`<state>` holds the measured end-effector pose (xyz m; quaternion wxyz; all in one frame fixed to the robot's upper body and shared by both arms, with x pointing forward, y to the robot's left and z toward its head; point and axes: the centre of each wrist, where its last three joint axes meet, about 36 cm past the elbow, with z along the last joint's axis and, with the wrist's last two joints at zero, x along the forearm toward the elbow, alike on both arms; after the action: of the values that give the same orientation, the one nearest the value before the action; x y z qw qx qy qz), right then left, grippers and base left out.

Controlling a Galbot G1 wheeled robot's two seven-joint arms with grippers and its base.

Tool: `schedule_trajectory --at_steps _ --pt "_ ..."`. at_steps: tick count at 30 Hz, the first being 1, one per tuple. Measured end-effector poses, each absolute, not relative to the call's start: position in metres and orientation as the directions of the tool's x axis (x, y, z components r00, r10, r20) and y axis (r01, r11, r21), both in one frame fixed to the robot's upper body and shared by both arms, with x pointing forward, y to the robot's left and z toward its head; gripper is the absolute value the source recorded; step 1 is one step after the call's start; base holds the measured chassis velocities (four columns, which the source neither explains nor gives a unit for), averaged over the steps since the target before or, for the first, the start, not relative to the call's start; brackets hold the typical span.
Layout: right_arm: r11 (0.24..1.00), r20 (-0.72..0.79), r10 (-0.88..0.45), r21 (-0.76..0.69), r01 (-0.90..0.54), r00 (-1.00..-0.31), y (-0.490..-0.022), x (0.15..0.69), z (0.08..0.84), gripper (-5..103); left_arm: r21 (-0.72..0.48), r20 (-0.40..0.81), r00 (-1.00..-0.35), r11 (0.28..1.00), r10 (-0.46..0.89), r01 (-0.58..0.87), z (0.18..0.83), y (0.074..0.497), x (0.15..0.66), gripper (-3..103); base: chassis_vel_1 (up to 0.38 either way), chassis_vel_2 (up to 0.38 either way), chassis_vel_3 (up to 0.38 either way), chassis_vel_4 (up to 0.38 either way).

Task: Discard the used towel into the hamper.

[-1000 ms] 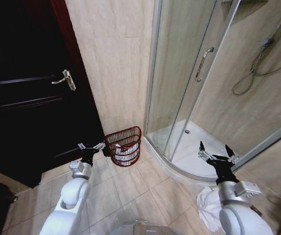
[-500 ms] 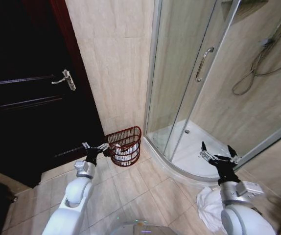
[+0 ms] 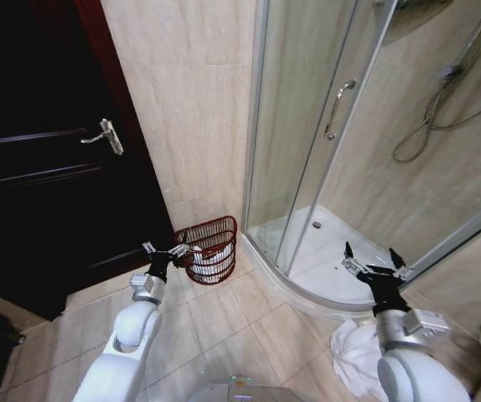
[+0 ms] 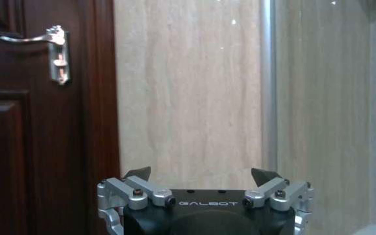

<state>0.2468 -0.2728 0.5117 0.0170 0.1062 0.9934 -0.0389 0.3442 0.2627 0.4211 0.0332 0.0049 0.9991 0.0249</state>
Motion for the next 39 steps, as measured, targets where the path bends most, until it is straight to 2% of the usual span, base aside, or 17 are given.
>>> schedule_trajectory --at_steps 12,22,39 --pt "0.970 -0.041 0.232 -0.068 0.235 -0.972 -0.2768 0.2457 0.5106 100 0.056 -0.076 -0.996 0.998 0.043 0.039 0.4226 0.2532 0.3501 100 -0.068 -0.094 0.056 0.085" --pt "0.970 -0.042 0.232 -0.060 0.234 -0.972 -0.2759 0.2475 0.5106 100 0.064 -0.075 -0.996 0.997 0.039 0.034 0.4215 0.2568 0.3496 100 0.068 -0.077 -0.056 0.075" --pt "0.970 -0.036 0.233 -0.064 0.235 -0.972 -0.2749 0.2471 0.5090 100 0.061 -0.085 -0.996 0.998 0.037 0.032 0.4195 0.2587 0.3488 100 -0.027 -0.174 0.023 0.172"
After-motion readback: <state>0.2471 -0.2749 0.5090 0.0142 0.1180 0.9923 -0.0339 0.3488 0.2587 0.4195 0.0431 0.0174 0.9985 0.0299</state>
